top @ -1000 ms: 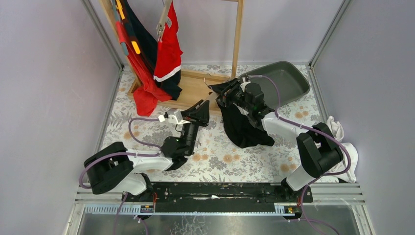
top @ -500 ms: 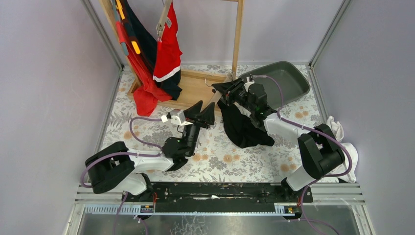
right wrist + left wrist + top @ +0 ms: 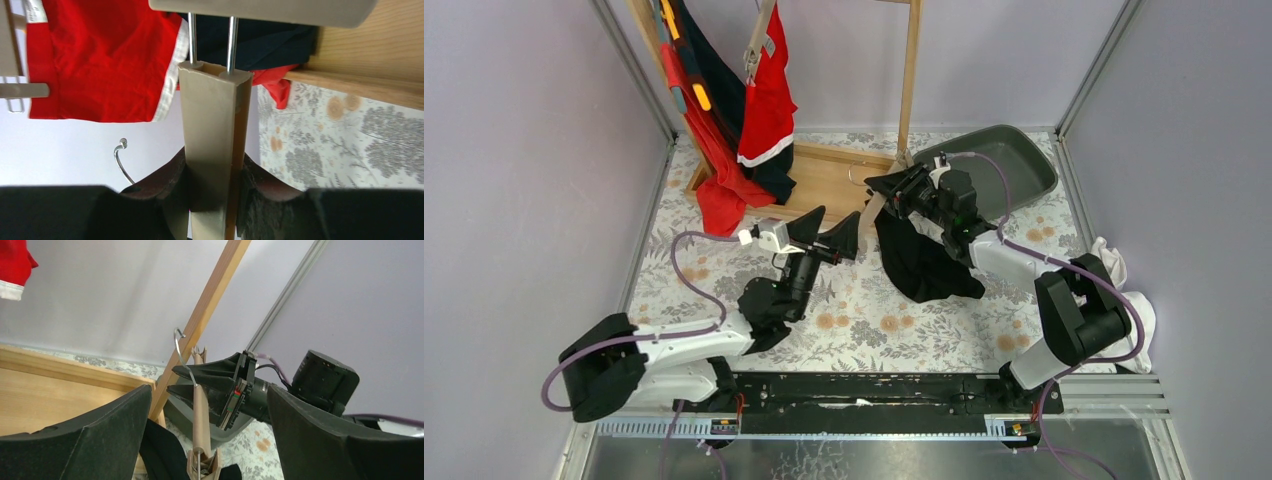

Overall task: Clip the underwear to the hanger
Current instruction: Open the clamp at the hanger.

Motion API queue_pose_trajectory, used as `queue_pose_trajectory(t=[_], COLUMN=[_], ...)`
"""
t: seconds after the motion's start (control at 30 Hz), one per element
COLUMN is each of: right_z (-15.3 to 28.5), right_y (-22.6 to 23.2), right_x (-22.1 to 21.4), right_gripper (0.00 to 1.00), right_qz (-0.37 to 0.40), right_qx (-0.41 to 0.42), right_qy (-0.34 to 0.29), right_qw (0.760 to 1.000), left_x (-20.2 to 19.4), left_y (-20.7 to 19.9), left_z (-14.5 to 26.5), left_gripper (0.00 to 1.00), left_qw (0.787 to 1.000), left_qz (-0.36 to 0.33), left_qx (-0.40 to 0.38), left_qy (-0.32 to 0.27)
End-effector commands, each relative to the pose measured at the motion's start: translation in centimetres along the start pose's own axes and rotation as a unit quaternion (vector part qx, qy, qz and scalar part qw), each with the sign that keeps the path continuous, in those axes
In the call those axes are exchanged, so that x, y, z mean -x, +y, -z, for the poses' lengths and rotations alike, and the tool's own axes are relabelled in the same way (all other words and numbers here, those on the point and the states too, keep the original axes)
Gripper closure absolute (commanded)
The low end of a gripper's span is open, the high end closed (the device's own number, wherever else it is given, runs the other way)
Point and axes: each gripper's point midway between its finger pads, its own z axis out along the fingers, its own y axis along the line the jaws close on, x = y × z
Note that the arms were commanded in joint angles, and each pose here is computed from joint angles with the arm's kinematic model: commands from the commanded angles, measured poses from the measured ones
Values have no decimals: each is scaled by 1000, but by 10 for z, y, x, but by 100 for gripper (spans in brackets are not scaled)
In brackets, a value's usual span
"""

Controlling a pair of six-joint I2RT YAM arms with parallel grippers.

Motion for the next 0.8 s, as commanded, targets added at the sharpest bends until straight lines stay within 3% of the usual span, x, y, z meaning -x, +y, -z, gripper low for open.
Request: queue_pose_trajectory(t=[0.0,0.23,0.47,0.77], right_z=[9,16,23,16], right_y=[31,22,18,0], right_x=[3,7,14,21], right_gripper=[100,100,100,100], right_qz=[80,159,238,287], right_qx=[20,-13,-53,-86], right_qy=[13,31,28,40], right_qw=[996,987,969,953], left_x=[-16,-22,-50,-87], left_y=[-8,-25,-23,-7], left_z=[5,20,32,40], left_gripper=[15,16,19,20], left_qw=[997,982,949,931], left_qz=[-14,8,55,86], left_qx=[-15,-58,-97,-86], left_qy=[78,179,294,345])
